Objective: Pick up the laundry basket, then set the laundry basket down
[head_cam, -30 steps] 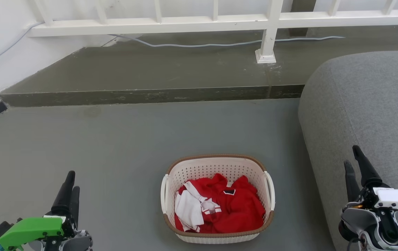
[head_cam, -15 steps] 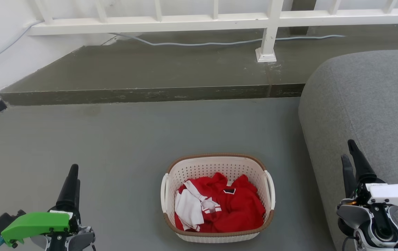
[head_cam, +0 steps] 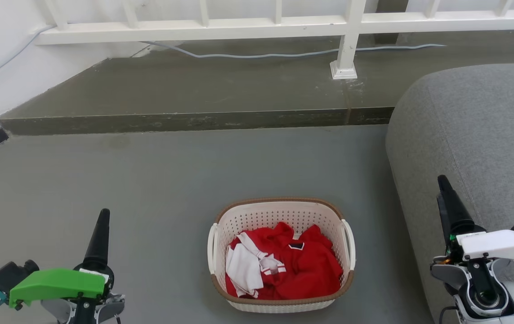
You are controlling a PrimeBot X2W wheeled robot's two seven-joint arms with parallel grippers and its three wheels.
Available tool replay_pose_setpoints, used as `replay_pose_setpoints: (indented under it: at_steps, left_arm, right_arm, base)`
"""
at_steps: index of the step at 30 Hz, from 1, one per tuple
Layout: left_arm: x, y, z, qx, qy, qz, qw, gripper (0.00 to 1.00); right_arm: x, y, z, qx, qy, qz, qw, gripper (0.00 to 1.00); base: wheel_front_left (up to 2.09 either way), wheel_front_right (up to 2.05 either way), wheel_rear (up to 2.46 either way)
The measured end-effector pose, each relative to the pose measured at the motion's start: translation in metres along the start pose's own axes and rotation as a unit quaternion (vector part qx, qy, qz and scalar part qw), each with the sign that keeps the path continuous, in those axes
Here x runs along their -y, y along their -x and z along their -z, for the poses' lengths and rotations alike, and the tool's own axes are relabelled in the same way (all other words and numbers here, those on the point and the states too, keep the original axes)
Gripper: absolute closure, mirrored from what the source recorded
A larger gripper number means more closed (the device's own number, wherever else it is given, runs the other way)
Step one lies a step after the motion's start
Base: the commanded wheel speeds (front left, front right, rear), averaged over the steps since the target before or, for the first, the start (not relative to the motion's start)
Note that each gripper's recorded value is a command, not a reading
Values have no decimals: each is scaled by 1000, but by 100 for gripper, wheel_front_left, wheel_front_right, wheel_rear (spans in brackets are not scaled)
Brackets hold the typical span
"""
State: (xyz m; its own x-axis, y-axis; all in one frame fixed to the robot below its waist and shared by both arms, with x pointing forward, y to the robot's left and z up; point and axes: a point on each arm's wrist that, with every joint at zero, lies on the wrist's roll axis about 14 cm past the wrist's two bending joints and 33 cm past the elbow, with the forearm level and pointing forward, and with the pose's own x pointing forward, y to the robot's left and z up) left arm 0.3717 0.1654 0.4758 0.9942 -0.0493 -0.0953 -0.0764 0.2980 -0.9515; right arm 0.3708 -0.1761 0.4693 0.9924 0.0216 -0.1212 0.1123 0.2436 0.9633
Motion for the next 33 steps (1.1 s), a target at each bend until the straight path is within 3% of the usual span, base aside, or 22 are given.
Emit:
replay_pose_setpoints:
  at_steps: [13,33]
  left_arm:
    - [13,-1,-1,2,-134,26,991,0]
    - [38,-1,14,2,-303,78,950,0]
  right_arm:
    - [-16,-6,5,-9,119,-29,992,0]
    - [-32,-9,16,-12,312,-72,947,0]
  base:
    - [0,0,0]
    - [0,0,0]
